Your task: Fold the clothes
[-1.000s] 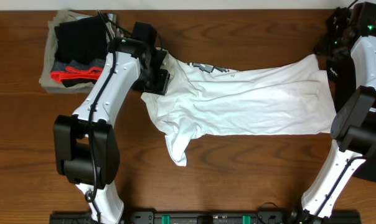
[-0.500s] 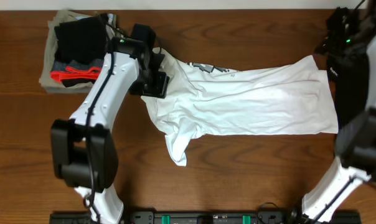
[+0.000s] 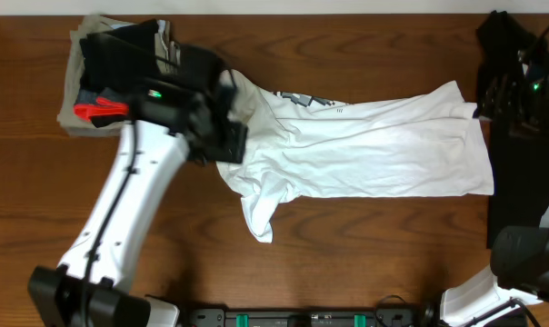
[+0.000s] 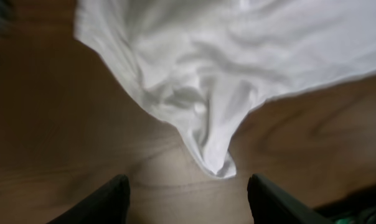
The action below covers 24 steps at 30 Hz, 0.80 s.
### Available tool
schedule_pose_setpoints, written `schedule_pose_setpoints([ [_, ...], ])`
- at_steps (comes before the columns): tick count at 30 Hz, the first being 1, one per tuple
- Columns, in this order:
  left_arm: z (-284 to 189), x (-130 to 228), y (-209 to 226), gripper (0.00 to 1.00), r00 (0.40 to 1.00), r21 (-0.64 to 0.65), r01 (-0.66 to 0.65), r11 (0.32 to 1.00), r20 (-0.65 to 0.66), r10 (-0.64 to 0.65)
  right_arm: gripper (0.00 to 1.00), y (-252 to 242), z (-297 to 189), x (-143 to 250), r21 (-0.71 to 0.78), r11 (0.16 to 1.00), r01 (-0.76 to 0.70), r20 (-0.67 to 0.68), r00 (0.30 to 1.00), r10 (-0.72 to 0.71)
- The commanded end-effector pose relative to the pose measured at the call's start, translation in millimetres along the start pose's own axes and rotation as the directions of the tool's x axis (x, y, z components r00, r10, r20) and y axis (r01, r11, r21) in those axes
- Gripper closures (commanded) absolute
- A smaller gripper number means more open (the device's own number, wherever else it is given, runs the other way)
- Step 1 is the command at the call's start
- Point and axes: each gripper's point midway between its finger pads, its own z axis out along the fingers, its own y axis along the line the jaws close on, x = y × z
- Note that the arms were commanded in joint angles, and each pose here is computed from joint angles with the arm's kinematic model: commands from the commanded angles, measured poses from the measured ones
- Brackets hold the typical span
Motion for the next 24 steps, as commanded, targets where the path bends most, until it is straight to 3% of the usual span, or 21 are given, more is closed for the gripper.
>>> schedule_pose_setpoints([
  [1, 45.9, 33.9, -8.2, 0.37, 0.988, -0.002, -0.091, 0.996, -0.129, 0.09, 0.32, 1.8, -1.8, 11.2, 0.02, 0.998, 0.055, -0.007, 0.998, -0.054],
  [13, 124.3, 85.5, -39.2, 0.34, 0.945, 0.067, -0.271, 0.96, -0.173, 0.279, 0.32, 10.7, 21.8, 26.2, 0.016, 0.995, 0.099, -0.077, 0.992, -0.098],
  [19, 138.6, 98.7, -38.0, 0.33, 0.939, 0.073, -0.282, 0.956, -0.184, 0.291, 0.31, 25.7, 45.8, 30.4, 0.01, 0.989, 0.146, -0.105, 0.984, -0.144],
  [24, 142.4, 110.5, -38.1, 0.33, 0.948, 0.086, -0.219, 0.972, -0.218, 0.232, 0.31, 32.6, 58.9, 31.9, 0.007, 0.986, 0.165, -0.112, 0.98, -0.164],
])
